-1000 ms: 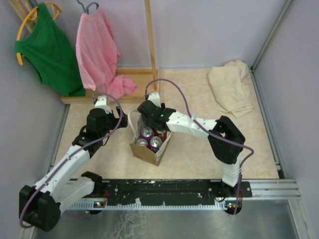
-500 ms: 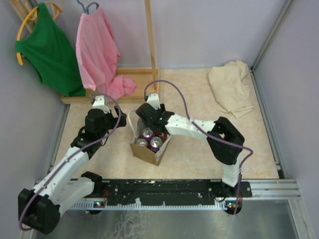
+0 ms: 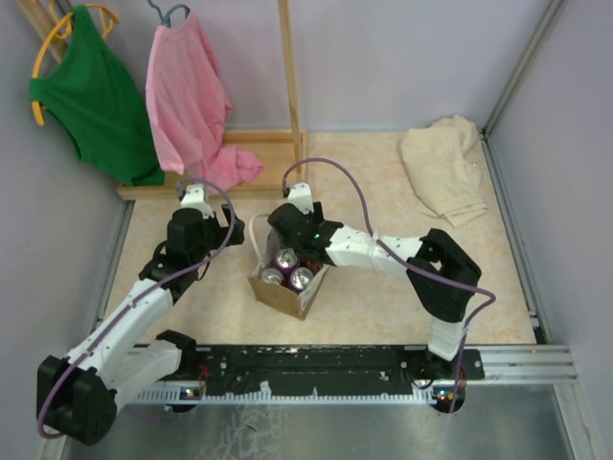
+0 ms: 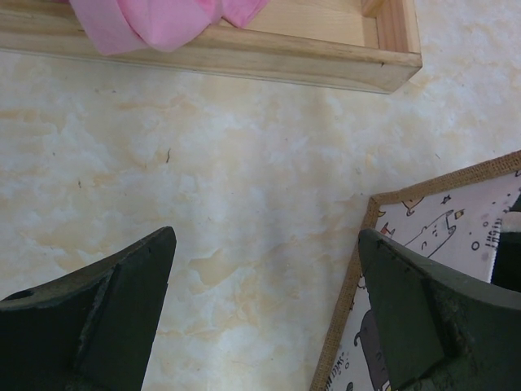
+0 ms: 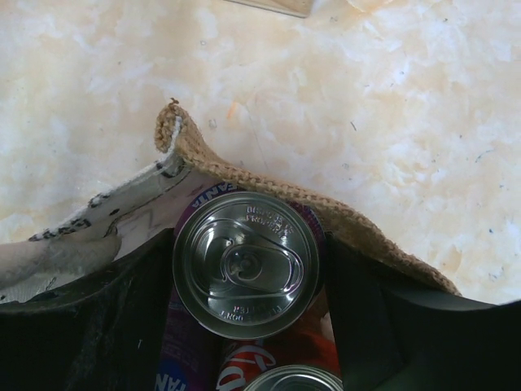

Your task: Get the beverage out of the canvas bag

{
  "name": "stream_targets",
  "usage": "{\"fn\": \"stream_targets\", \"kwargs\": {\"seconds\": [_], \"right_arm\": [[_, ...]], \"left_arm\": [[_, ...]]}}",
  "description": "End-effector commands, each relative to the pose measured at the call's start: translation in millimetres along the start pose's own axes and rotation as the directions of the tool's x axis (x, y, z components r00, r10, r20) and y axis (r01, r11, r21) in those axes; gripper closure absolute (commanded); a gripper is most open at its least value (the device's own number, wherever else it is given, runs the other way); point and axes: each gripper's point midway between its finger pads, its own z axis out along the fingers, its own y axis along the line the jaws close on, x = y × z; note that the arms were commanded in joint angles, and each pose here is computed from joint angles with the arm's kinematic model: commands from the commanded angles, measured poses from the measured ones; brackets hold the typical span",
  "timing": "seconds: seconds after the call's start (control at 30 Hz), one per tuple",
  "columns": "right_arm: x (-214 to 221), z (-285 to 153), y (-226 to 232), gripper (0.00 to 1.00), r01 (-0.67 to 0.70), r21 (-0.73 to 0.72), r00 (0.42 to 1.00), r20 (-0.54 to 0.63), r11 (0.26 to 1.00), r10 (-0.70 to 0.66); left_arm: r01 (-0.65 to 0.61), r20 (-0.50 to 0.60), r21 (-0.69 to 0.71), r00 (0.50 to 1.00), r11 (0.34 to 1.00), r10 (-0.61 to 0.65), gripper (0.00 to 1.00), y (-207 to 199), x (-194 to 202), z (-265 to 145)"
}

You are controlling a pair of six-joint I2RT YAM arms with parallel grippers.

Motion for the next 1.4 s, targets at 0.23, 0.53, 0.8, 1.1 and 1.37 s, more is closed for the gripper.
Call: {"fn": "stream_targets", "kwargs": {"seconds": [0.23,0.53,0.8,1.1,1.37], "right_arm": [[-62.5,-49.2,-18.6,1.0,-0.035,-0.06,0.975,0.217,0.998,0.048],[-102.6,-70.2,-13.9,1.0,-0.039,-0.112,0.949,0.308,0.993,0.072],[-145.5,-110.3,-27.0,1.0,-0.063,-0.166,0.889,0.439,0.984,0.131],[-188.5,-153.4,-42.8,1.0,-0.069,-0.205,0.809,0.561,0.976,0.175],[-224.3,-176.1,-72.0,1.0,-0.115,-0.13,0.764,0.622,0.985,0.171]], "left_arm": [[0.011,0.013,0.0,1.0,1.0,-0.011,0.0,-1.8,-3.2,3.3],[0.006,0.004,0.002,1.0,1.0,-0.006,0.0,-2.5,-0.7,5.1],[0.006,-0.005,0.005,1.0,1.0,-0.006,0.0,-3.8,0.6,7.7],[0.01,0.004,0.012,1.0,1.0,-0.01,0.0,-6.0,-4.4,7.0],[0.006,-0.002,0.025,1.0,1.0,-0.006,0.0,-9.6,-5.8,9.5]]}}
